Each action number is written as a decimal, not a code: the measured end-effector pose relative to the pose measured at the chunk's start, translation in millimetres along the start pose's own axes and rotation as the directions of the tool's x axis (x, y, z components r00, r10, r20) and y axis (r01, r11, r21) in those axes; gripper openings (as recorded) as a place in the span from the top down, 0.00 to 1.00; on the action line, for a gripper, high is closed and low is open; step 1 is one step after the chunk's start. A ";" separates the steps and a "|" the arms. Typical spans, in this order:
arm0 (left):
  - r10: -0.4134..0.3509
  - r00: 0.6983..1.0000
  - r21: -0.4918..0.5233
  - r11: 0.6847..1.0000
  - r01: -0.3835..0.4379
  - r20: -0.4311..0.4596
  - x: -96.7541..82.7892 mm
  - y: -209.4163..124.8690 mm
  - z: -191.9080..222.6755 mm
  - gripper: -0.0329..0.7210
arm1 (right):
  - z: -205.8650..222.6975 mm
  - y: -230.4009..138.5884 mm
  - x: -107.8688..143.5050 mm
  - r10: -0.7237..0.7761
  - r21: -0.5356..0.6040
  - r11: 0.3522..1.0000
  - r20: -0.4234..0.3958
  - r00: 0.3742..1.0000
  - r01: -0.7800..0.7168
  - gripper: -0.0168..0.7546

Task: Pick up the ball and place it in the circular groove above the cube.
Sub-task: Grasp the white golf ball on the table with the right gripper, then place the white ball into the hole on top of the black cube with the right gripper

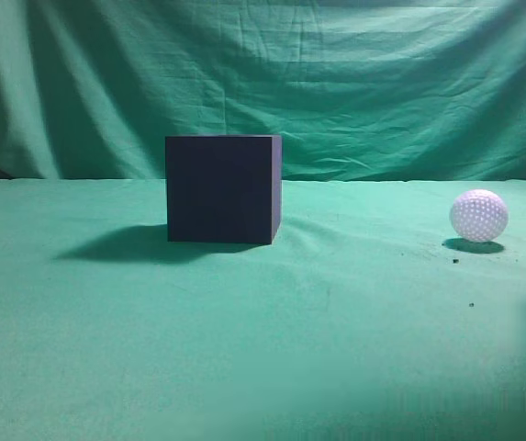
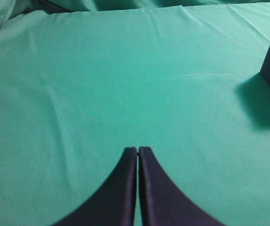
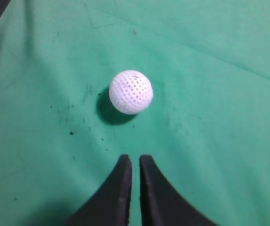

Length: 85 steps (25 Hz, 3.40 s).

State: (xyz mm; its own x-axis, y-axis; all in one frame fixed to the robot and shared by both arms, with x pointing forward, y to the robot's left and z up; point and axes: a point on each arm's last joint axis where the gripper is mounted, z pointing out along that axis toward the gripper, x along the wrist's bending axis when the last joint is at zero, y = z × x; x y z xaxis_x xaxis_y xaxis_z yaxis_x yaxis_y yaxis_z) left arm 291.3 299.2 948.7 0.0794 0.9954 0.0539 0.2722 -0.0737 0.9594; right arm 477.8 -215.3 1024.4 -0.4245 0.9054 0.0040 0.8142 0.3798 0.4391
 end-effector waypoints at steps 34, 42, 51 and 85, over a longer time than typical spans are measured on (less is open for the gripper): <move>0.000 1.000 0.000 1.000 0.000 0.000 0.0 0.0 0.0 0.96 | 98.3 79.6 10.0 -0.023 0.185 0.983 0.003 1.000 0.022 0.58; 0.000 1.000 0.000 1.000 0.000 0.000 0.0 0.0 0.0 0.96 | 35.3 134.9 84.1 -0.169 -0.107 0.982 -0.095 0.981 0.158 0.58; 0.000 1.000 0.000 1.000 0.000 0.000 0.0 0.0 0.0 0.96 | 67.6 142.5 128.3 -0.219 -0.140 0.971 -0.166 0.962 0.196 0.58; 0.000 1.000 0.000 1.000 0.000 0.000 0.0 0.0 0.0 0.96 | -56.0 121.5 110.3 -0.180 -0.148 0.977 -0.163 0.970 0.156 0.98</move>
State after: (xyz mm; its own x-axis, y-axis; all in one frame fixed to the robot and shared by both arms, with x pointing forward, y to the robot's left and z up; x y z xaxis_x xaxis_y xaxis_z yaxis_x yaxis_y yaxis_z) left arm 291.3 299.2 948.7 0.0794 0.9954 0.0539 0.2722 -0.0737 0.9594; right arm 507.7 -79.9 1128.4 -0.6231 0.7789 0.0714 0.6701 0.4845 0.5623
